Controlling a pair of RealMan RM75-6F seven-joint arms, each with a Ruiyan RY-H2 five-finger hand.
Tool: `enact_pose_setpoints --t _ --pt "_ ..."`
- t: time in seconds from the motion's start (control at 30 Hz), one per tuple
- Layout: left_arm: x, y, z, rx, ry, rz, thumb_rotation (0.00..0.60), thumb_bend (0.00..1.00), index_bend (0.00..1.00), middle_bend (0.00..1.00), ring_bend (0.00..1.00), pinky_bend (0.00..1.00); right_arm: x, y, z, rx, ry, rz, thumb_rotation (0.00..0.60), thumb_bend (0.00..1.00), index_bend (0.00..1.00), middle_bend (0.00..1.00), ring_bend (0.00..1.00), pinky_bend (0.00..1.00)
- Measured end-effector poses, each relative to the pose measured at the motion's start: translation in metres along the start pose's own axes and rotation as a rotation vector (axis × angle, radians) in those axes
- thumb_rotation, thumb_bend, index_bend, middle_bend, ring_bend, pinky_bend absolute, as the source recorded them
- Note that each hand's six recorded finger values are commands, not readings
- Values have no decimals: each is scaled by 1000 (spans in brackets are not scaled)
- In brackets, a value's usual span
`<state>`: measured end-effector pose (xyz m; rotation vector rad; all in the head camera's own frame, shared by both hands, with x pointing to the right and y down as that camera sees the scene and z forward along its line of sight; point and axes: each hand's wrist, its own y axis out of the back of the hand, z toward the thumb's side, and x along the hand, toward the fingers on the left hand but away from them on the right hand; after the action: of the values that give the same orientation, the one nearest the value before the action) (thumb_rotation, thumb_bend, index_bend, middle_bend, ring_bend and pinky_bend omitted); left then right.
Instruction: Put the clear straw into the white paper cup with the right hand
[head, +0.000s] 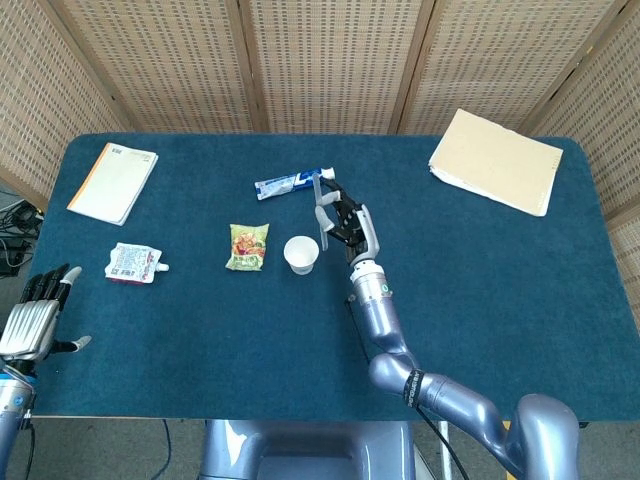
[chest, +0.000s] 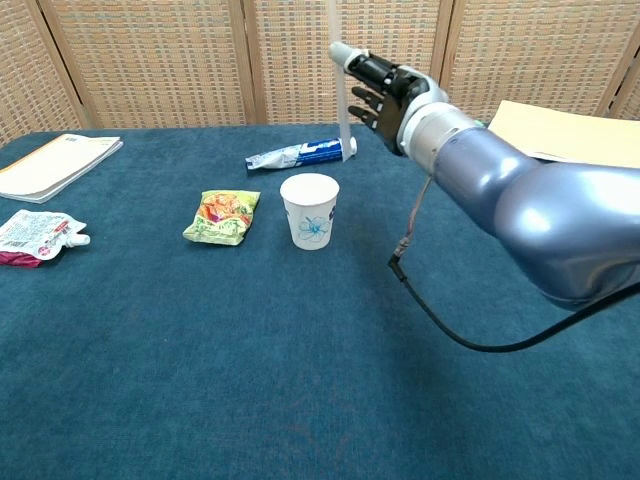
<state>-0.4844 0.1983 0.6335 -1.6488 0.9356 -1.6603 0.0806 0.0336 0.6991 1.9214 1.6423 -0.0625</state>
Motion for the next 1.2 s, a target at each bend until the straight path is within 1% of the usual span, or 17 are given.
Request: enact_pose_setpoints --t 0.13,0.47,1.0,1.1,1.2 --pt "0 0 -2 -4 6 0 600 11 0 0 0 0 -2 -8 -7 0 -7 14 600 563 616 245 0 0" --pt "1 -1 -5 -6 13 -10 600 12 0 0 0 0 -8 -19 -25 -17 -24 30 600 563 616 244 0 0" --pt "4 -6 -9 -8 29 -33 600 12 0 0 0 0 -17 -27 -44 -18 -64 45 600 563 614 238 0 0" --pt "5 -8 -9 -9 31 -40 600 12 0 0 0 0 -18 -29 -48 -15 -74 50 600 564 605 232 0 0" --pt "6 -8 -10 -12 33 -42 600 12 0 0 0 0 -19 -29 -52 -2 -82 51 600 556 569 203 0 0"
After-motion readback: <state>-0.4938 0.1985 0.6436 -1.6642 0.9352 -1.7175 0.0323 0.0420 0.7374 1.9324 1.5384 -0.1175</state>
